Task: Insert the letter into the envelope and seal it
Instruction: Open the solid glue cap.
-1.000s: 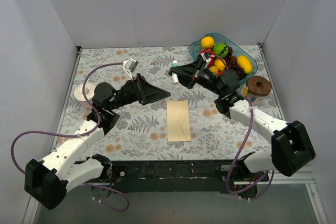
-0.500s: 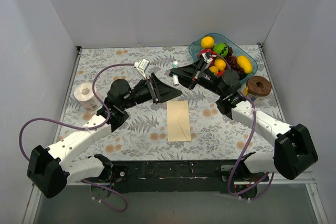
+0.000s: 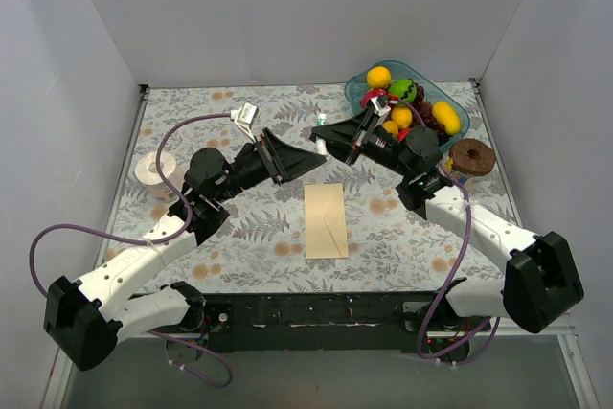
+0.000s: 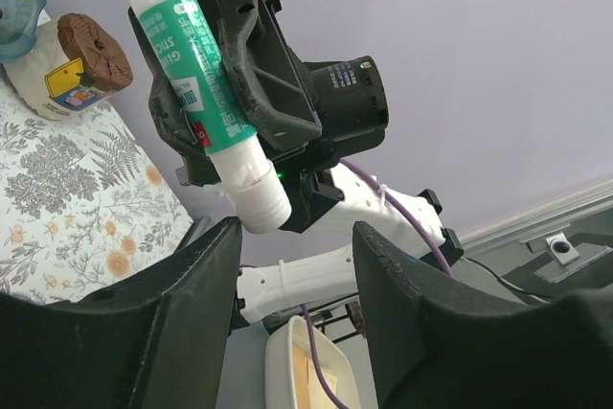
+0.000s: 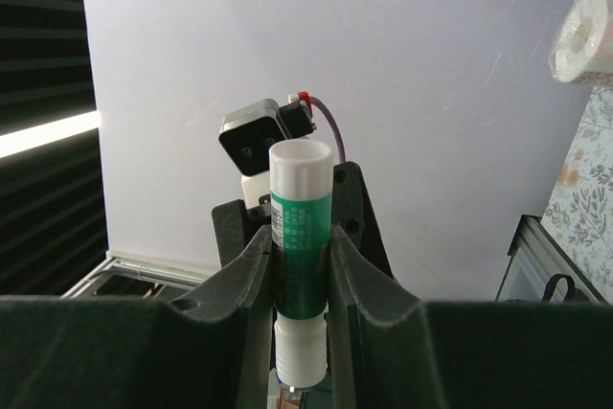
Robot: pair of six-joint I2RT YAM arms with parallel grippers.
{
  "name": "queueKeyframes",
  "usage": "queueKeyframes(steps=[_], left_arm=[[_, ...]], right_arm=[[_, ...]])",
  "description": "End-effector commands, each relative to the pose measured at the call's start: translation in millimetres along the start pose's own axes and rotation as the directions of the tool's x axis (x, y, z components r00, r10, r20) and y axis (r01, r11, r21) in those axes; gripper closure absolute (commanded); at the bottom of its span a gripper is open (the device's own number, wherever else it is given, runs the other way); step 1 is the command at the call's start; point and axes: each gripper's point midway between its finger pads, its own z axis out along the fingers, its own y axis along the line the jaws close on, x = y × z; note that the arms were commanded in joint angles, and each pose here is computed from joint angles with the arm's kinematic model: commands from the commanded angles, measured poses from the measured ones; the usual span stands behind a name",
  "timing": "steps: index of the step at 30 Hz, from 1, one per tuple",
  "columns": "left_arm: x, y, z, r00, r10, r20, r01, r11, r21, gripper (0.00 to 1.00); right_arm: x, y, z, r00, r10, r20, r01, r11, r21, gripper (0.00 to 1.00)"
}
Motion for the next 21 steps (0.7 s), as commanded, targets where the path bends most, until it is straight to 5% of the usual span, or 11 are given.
queueKeyframes(steps=[1,21], left_arm=[[-2,-13,2,1.0,0.014,-0.001,-0.014,0.999,0.036,0.51],[-8,3,5,0.999,0.022,0.042,-0.02,0.999,-0.029,0.53]], right_arm=[[4,24,-3,0.998,-0.06,0.001,0.06,0.997,-0.057,0.99],[5,23,-5,0.998,-0.063,0.0,0.063,0.997,-0.052,0.99]])
